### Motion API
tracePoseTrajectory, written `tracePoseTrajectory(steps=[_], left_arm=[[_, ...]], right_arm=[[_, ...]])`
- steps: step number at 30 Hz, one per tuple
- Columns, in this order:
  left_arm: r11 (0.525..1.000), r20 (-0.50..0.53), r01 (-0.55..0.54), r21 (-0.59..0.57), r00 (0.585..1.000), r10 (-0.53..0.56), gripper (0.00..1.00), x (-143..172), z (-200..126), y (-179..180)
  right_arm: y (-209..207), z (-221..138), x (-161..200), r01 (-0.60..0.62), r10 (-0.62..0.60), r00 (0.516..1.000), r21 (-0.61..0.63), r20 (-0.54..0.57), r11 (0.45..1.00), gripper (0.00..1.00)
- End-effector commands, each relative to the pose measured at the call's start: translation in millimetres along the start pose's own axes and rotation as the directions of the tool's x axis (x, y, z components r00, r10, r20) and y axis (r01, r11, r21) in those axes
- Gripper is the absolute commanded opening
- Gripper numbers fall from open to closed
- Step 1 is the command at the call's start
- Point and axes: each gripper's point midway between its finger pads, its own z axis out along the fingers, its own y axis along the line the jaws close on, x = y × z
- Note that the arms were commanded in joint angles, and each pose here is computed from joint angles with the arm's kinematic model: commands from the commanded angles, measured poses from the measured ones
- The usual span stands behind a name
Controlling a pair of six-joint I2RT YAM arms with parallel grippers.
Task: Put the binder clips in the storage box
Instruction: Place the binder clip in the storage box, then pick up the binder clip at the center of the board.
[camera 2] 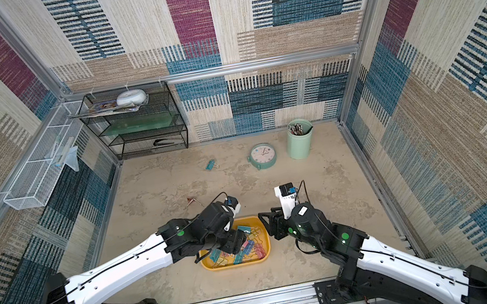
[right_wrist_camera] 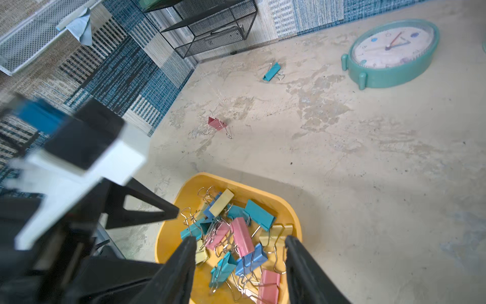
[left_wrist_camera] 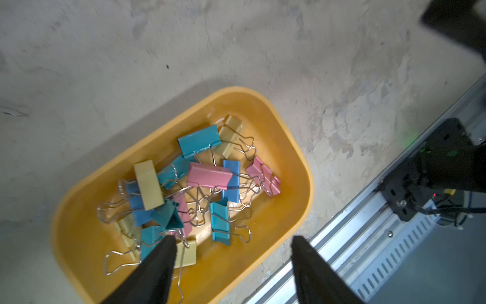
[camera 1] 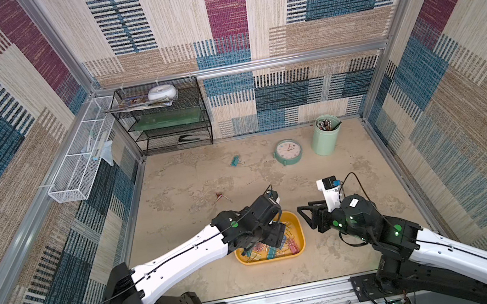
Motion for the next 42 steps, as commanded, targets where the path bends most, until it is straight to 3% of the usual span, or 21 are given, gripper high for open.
tracePoseTrajectory(steps=[1,3,5,8,12,14,18,22,26,27,28,30,33,37,42], left_arm=[[0.997,0.104,-0.005,-0.075,0.995,0.012,0.91,-25.3,-43.9,35.2],[0.994,0.183,0.06,-0.092,0.982,-0.043,1.0,-49.2,-75.3,69.5],[0.983,0.245,0.151,-0.105,0.962,-0.122,0.99,-69.3,-100.3,108.0],[0.95,0.293,0.257,-0.176,0.935,-0.199,0.99,-81.8,-111.5,157.5],[0.9,0.299,0.429,0.074,0.852,-0.431,0.99,-77.8,-95.0,181.0],[0.897,0.302,0.439,0.043,0.85,-0.43,0.99,-70.0,-95.5,188.7],[0.92,0.289,0.387,-0.057,0.889,-0.356,0.99,-52.9,-97.7,196.2],[0.919,0.259,0.394,0.018,0.886,-0.385,0.99,-49.7,-87.6,185.0],[0.917,0.243,0.399,0.014,0.888,-0.39,0.99,-48.9,-82.8,187.0],[0.917,0.249,0.399,0.009,0.887,-0.388,0.99,-48.8,-84.1,187.6],[0.918,0.254,0.398,0.002,0.887,-0.385,0.99,-48.4,-85.8,188.1],[0.916,0.267,0.4,-0.022,0.886,-0.38,0.99,-47.4,-88.7,191.5],[0.916,0.271,0.4,-0.033,0.886,-0.377,0.99,-46.9,-89.2,193.1],[0.915,0.259,0.403,-0.024,0.887,-0.383,0.99,-46.5,-85.8,192.7],[0.915,0.248,0.404,-0.026,0.889,-0.385,0.99,-44.9,-82.2,193.4]], right_arm=[[11.9,23.9,-35.7,0.108,-0.108,0.994,-0.002,0.033,0.994,0.62],[14.2,54.6,-50.2,0.1,-0.101,0.995,-0.045,-0.022,0.994,0.62],[9.6,95.8,-65.4,0.067,-0.073,0.995,-0.08,-0.074,0.995,0.61],[-6.1,157.0,-80.2,0.032,-0.035,0.991,-0.021,-0.127,0.999,0.6],[-30.1,244.7,-92.4,-0.126,0.124,0.977,0.004,-0.172,0.992,0.58],[-44.4,286.3,-88.5,-0.175,0.17,0.962,-0.003,-0.214,0.985,0.57],[-74.2,358.0,-77.8,-0.272,0.269,0.932,0.02,-0.244,0.962,0.57],[-85.7,406.0,-70.7,-0.317,0.305,0.922,-0.01,-0.238,0.948,0.57],[-96.2,431.3,-58.7,-0.409,0.391,0.888,-0.027,-0.243,0.912,0.53],[-97.6,434.7,-56.7,-0.421,0.401,0.884,-0.034,-0.241,0.907,0.47],[-98.0,436.4,-56.2,-0.43,0.408,0.881,-0.047,-0.239,0.901,0.34],[-98.3,436.4,-57.6,-0.445,0.42,0.877,-0.062,-0.234,0.893,0.17],[-94.9,432.0,-59.6,-0.438,0.411,0.88,-0.071,-0.238,0.896,0.0],[-83.0,412.4,-69.8,-0.415,0.383,0.892,-0.099,-0.239,0.904,0.0],[-55.8,357.2,-92.7,-0.344,0.309,0.928,-0.163,-0.206,0.925,0.0]])
